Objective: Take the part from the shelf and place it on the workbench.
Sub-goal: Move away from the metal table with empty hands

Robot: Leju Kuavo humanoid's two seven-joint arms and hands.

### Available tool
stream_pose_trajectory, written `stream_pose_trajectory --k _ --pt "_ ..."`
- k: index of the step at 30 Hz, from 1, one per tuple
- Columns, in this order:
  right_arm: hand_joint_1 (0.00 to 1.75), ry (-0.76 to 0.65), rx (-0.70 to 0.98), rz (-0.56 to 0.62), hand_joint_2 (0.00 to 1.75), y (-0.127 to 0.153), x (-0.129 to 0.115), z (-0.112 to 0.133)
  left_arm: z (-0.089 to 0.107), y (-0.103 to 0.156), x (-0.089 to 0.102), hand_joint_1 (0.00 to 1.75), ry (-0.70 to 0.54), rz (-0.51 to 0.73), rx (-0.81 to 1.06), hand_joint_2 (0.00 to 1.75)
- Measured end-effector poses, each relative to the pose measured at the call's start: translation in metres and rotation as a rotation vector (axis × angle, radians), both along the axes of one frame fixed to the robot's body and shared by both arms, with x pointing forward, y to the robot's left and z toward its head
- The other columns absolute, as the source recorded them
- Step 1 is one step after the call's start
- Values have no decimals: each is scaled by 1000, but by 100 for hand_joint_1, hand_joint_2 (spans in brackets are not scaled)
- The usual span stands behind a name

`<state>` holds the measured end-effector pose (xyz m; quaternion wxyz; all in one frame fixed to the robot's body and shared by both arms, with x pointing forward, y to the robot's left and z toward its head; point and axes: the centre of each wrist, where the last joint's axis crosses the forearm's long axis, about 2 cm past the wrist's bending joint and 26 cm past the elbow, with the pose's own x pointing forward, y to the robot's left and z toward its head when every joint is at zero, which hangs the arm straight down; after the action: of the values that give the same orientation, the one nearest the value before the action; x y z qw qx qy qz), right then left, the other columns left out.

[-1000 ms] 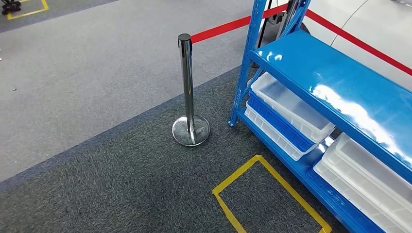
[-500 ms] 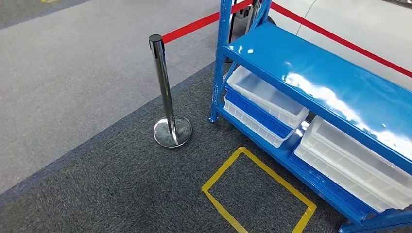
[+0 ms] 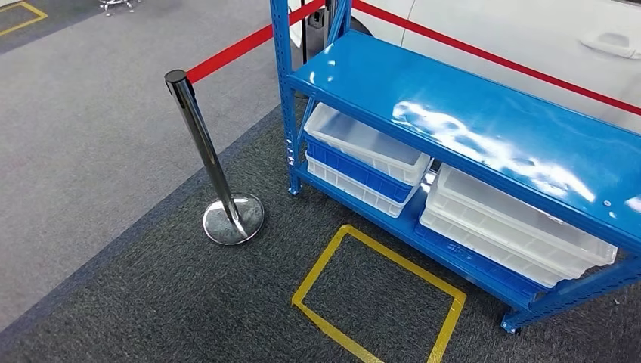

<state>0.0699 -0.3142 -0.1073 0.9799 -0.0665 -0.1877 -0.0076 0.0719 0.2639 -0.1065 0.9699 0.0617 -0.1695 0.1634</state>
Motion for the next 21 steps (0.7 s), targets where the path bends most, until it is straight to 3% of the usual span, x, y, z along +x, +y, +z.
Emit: stream_pose_trajectory --k 21 --pt "0 2 -1 4 0 1 -1 0 1 -2 6 0 -9 -20 -9 0"
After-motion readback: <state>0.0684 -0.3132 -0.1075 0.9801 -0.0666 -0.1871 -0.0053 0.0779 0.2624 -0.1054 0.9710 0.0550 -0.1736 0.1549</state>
